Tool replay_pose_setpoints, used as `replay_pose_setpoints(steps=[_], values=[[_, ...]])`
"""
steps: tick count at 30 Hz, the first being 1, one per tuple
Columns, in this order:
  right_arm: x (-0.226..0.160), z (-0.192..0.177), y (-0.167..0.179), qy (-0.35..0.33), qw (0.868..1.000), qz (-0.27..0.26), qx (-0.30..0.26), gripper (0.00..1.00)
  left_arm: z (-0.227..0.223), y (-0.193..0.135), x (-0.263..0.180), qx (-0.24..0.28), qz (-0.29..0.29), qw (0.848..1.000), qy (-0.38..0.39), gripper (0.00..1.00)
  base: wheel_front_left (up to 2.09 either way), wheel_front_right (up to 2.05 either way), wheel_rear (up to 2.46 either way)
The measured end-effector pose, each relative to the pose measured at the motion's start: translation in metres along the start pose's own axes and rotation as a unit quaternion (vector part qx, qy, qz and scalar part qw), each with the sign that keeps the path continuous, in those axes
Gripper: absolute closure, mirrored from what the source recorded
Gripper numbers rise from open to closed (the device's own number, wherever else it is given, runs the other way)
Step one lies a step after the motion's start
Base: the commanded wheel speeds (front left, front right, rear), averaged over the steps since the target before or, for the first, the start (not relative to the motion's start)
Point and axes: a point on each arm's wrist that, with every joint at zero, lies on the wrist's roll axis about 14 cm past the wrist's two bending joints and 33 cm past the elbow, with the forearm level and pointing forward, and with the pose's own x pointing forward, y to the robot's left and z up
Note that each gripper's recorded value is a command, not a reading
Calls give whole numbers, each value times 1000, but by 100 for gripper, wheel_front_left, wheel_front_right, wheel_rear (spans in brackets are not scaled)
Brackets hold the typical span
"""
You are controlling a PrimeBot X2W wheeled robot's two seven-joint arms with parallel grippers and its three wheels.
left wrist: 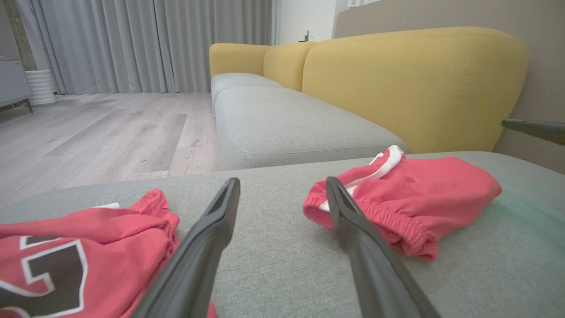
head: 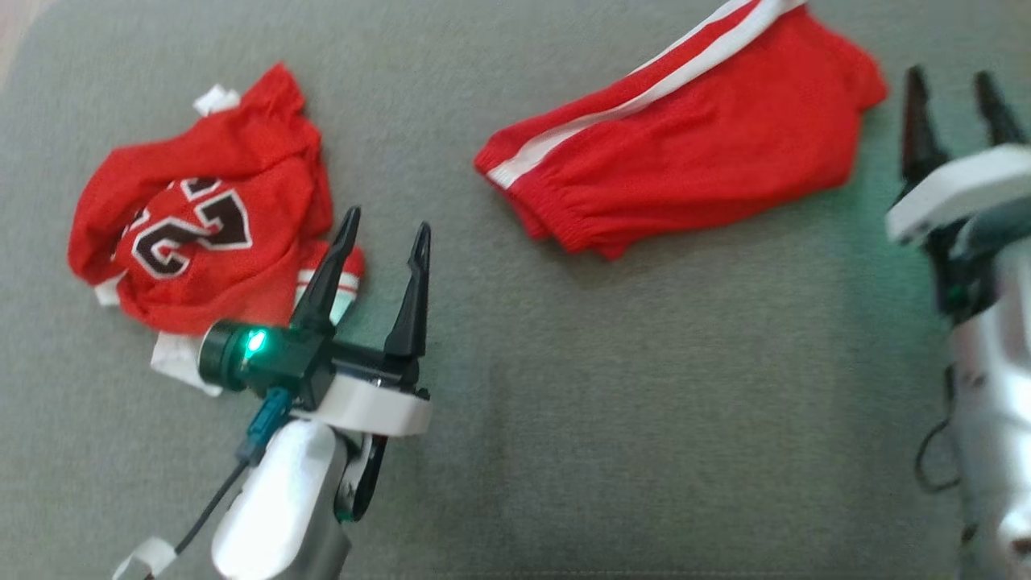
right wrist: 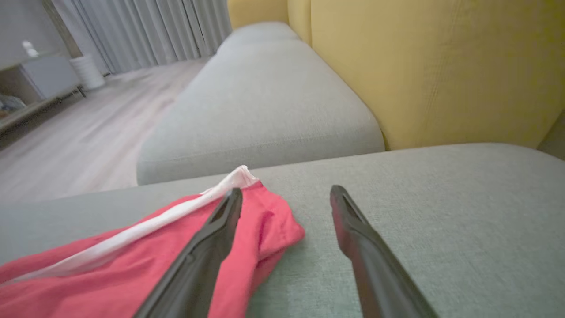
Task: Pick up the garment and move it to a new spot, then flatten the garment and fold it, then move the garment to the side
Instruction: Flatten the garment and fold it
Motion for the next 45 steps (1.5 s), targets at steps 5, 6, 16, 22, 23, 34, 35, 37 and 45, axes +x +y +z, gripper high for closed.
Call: replay_pose_setpoints(steps=[5, 6, 16, 22, 23, 34, 35, 37, 45], values=[[39, -26, -10, 79, 997, -17, -12, 0, -15, 11, 5, -2, 11, 1000, 17, 0, 0, 0, 0], [46, -32, -9, 90, 996, -17, -15, 0, -18, 14, 6, -1, 12, 1000, 21, 0, 0, 0, 0], [79, -90, -8, 200, 978, -11, -55, 0, -33, 38, 4, 5, 40, 998, 41, 0, 0, 0, 0], [81, -88, 8, 204, 976, 10, -71, 100, -31, 43, 4, 6, 48, 998, 38, 0, 0, 0, 0], [79, -87, 9, 200, 977, 12, -68, 100, -30, 43, 5, 8, 47, 998, 37, 0, 0, 0, 0], [19, -64, -43, 148, 988, -43, -31, 100, -6, 8, 12, 5, -1, 1000, 5, 0, 0, 0, 0], [12, -63, -54, 147, 987, -55, -29, 100, -7, 3, 11, 4, -8, 1000, 5, 0, 0, 0, 0], [-5, -58, -83, 140, 986, -85, -25, 100, -3, -5, 11, 7, -18, 1000, 1, 0, 0, 0, 0], [-49, -46, -148, 113, 981, -158, -18, 100, 9, -17, 6, 10, -31, 999, -14, 0, 0, 0, 0]])
